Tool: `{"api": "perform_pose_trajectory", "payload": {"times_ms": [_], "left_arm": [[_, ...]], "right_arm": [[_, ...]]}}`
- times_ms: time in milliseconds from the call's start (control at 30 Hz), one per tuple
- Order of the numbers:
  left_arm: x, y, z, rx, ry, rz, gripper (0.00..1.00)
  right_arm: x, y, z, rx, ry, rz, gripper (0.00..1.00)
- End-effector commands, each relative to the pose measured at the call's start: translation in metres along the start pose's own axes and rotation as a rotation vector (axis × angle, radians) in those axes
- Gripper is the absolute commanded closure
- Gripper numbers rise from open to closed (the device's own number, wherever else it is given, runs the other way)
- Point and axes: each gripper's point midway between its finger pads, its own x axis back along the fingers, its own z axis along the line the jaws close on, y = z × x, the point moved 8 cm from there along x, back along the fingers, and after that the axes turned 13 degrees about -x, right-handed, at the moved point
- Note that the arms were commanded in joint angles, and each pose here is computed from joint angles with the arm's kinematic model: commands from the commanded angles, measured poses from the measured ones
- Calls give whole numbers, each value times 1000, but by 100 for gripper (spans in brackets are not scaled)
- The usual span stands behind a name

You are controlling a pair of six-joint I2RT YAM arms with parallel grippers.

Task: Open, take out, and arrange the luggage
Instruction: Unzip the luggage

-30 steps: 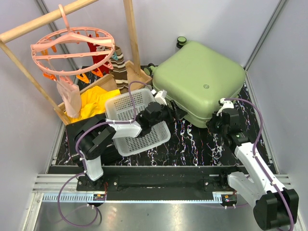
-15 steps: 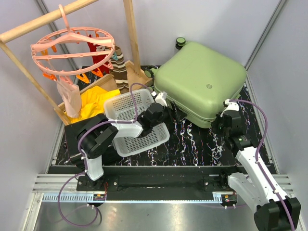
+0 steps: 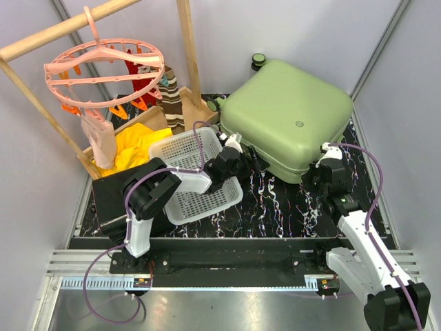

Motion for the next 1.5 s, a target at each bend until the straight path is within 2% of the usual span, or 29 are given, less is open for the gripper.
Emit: {"api": "perform_pose_trajectory", "payload": {"times_ms": [0, 167, 333, 500, 733, 967, 1200, 1333, 1467], "left_arm": [[-2, 21, -14, 53, -49, -110, 12], [6, 22, -18, 96, -87, -179, 11], [8, 25, -21, 137, -113, -210, 11], [5, 28, -21, 111, -92, -218, 16], [-1, 32, -14, 85, -42, -238, 26], [-3, 47, -16, 91, -74, -303, 28], [-8, 52, -16, 67, -42, -306, 12], [-17, 47, -13, 47, -32, -272, 13], [-22, 36, -11, 51, -28, -237, 19]], "right_arm": [[0, 11, 8, -12, 29, -76, 100], [3, 13, 5, -17, 6, -102, 100], [8, 21, -7, -26, -94, -209, 100], [8, 33, -20, -3, -221, -318, 100], [-3, 37, -21, 15, -269, -322, 100], [-13, 30, -12, -11, -161, -312, 100], [-17, 27, -9, -15, -123, -281, 100], [-15, 27, -8, -11, -114, -285, 100], [-13, 27, -7, -21, -102, -291, 100]]}}
